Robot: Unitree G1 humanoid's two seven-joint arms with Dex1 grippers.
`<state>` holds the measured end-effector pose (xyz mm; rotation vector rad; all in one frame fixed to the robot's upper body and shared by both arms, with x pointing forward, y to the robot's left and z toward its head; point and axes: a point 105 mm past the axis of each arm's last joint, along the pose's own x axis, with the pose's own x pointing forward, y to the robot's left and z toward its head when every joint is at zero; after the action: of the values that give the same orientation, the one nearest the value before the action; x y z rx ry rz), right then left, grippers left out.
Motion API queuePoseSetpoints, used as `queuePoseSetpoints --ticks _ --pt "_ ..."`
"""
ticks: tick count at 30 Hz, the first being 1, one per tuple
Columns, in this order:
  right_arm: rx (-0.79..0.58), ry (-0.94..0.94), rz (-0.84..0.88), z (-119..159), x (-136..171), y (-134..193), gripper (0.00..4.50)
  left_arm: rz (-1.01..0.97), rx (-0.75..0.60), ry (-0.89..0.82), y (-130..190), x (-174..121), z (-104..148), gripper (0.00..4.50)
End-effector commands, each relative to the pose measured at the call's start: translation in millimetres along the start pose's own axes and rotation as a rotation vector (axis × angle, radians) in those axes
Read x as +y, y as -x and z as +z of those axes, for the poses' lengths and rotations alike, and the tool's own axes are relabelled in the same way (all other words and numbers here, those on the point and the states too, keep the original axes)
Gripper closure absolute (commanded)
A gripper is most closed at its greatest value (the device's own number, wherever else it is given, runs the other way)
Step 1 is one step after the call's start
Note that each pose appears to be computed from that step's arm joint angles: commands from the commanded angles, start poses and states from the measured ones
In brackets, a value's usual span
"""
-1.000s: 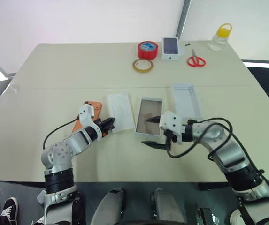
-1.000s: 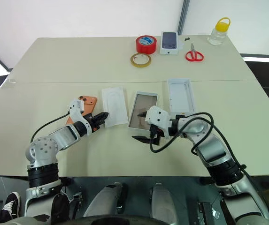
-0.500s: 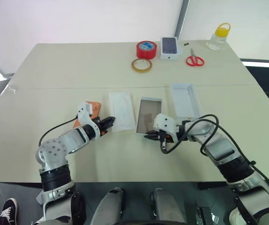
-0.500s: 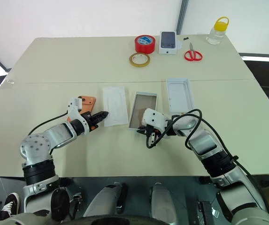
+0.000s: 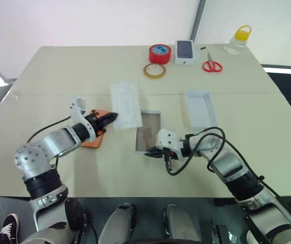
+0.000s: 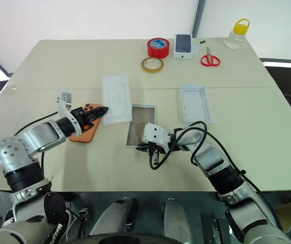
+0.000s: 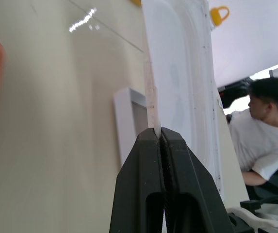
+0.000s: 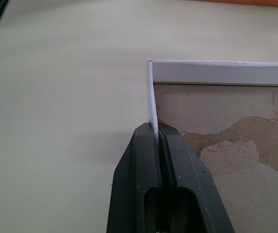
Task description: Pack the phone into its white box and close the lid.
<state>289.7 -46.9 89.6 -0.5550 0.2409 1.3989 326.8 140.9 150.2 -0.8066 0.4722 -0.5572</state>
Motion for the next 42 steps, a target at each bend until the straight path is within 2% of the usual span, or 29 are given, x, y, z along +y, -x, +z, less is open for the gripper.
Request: queuePoseSetpoints --ticks 1,5,6,9,12,17,22,24,31,34,39,42 --pt "-0.042 0.087 -0.017 18.3 -0.7 2.1 4.42 -0.036 -0.002 -0.014 1.0 -11.8 -4.2 4.50" --pt "-0.041 0.083 -0.023 17.4 -2.1 6.5 4.42 -0.024 0.022 -0.010 0.6 -10.3 -12.3 4.50" --pt "-0.050 0.066 -0.010 18.3 -0.6 8.4 4.18 -0.022 0.029 -0.010 0.6 -9.9 -13.7 4.50" --pt "-0.070 0.074 -0.032 23.2 -2.3 14.0 3.09 -0.022 0.040 -0.007 -0.7 -10.1 -16.6 4.50" --pt "-0.068 0.064 -0.050 24.2 -5.0 31.1 1.59 -0.029 0.054 -0.010 -2.7 -12.4 -20.6 4.50" --pt "-0.035 0.022 -0.132 12.8 -17.2 81.1 1.59 -0.054 0.083 -0.011 -8.6 -18.0 -30.9 4.50" --pt "0.046 0.057 -0.373 -8.8 -57.9 112.0 1.59 -0.048 0.120 -0.014 -12.6 -15.5 -41.3 4.50" --pt "0.020 0.056 -0.431 -5.5 -70.0 114.3 1.59 -0.043 0.138 -0.020 -13.9 -14.6 -45.0 4.50" --pt "-0.016 0.091 -0.426 -2.1 -70.5 103.3 1.59 -0.035 0.179 -0.055 -13.3 -14.4 -54.6 4.50" --pt "-0.020 0.101 -0.433 -0.5 -73.0 103.4 1.54 -0.035 0.186 -0.064 -12.4 -15.7 -56.4 3.54" --pt "-0.047 0.107 -0.431 6.7 -76.3 96.9 1.54 -0.036 0.183 -0.093 -10.8 -18.3 -54.5 1.06" --pt "-0.088 0.104 -0.419 15.9 -75.4 88.7 1.54 -0.016 0.175 -0.149 -8.0 -17.5 -49.7 1.06"
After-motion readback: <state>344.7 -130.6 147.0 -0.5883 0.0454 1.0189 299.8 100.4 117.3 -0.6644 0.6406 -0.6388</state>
